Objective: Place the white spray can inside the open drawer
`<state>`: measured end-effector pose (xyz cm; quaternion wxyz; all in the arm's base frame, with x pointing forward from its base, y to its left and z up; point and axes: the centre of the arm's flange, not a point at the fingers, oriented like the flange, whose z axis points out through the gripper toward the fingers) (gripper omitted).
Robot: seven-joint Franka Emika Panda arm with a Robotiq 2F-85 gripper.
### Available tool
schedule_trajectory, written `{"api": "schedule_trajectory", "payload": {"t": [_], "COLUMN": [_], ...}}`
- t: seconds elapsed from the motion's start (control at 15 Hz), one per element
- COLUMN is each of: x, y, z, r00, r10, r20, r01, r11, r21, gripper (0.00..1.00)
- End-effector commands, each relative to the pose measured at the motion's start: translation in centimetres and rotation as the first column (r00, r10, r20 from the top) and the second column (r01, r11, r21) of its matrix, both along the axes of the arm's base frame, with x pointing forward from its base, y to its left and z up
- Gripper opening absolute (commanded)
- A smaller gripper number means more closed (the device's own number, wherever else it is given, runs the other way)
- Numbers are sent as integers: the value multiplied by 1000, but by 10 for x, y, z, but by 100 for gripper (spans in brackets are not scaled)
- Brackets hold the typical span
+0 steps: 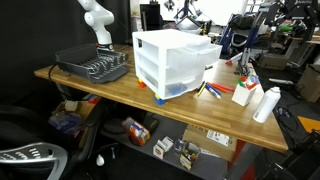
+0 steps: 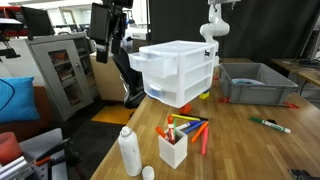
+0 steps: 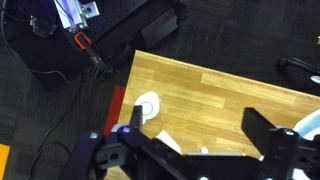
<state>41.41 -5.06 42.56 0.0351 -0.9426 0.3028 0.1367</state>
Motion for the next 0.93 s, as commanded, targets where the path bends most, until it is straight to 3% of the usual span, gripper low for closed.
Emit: {"api": "schedule_trajectory", "payload": {"t": [0.0, 0.27, 0.47, 0.8, 0.87], "x": [4, -5, -13, -10, -15], "y": [-20, -68, -96, -121, -118], "z": [-17, -70, -115, -173, -162], "r00": [991, 937, 863, 729, 772], "r10": [-130, -336, -483, -669, -617], "r20": [-39, -95, -147, -145, -150], "r01": [132, 346, 502, 684, 635], "r11": [990, 930, 852, 715, 761], "r21": [58, 123, 151, 144, 135], "gripper": [100, 100, 100, 100, 100]}}
